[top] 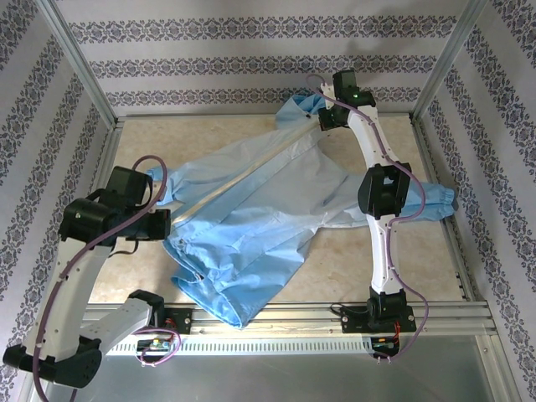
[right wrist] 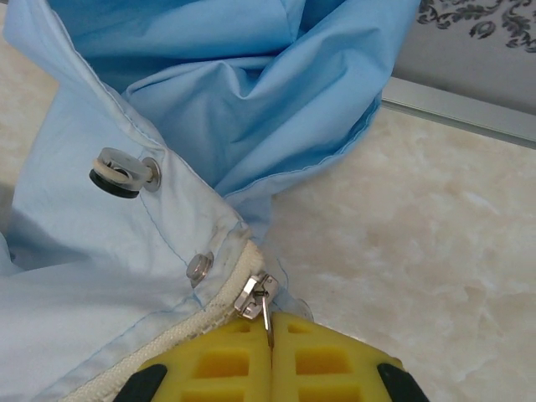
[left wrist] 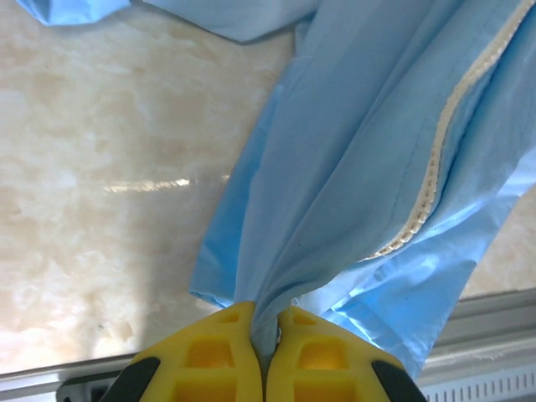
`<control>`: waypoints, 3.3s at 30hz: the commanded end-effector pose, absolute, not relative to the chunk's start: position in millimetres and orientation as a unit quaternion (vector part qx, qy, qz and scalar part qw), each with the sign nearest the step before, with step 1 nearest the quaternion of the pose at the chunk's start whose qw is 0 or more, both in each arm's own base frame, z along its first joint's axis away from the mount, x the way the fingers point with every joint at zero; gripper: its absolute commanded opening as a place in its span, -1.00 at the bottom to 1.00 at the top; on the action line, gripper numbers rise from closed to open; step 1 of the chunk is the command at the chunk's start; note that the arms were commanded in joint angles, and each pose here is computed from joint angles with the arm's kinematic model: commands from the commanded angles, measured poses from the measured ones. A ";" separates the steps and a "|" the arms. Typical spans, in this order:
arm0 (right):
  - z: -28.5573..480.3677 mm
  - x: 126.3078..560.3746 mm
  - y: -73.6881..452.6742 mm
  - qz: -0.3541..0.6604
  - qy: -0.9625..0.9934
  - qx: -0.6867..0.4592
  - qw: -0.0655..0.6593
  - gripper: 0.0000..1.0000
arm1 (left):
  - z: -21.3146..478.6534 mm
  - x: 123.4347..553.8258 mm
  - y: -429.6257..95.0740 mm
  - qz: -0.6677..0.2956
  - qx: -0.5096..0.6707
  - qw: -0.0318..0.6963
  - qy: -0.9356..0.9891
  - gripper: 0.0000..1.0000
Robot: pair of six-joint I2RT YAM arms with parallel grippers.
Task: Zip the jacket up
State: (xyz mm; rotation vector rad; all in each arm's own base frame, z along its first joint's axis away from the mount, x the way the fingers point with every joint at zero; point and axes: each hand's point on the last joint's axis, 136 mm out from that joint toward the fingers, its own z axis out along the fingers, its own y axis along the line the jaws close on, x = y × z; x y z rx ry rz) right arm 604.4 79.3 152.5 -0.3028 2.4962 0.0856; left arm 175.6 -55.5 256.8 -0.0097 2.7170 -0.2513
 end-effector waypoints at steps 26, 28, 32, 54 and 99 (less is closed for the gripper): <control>230.1 601.5 27.3 -0.007 0.917 -0.057 0.394 -1.00 | 269.6 267.4 22.6 0.006 -0.058 0.284 0.957 -1.00; 204.3 602.8 28.3 -0.005 0.927 -0.058 0.370 -1.00 | 243.6 257.2 18.2 -0.012 -0.059 0.254 0.965 -1.00; 175.5 602.6 25.5 -0.011 0.938 -0.052 0.343 -1.00 | 205.7 238.9 11.9 -0.029 -0.055 0.198 0.978 -1.00; 276.3 559.0 31.5 -0.027 0.901 -0.053 0.430 0.01 | 271.9 242.1 18.4 -0.003 -0.034 0.293 0.955 0.17; 133.4 363.9 4.9 -0.036 0.787 -0.005 0.616 0.96 | 147.0 314.6 40.5 0.032 -0.113 0.627 0.770 1.00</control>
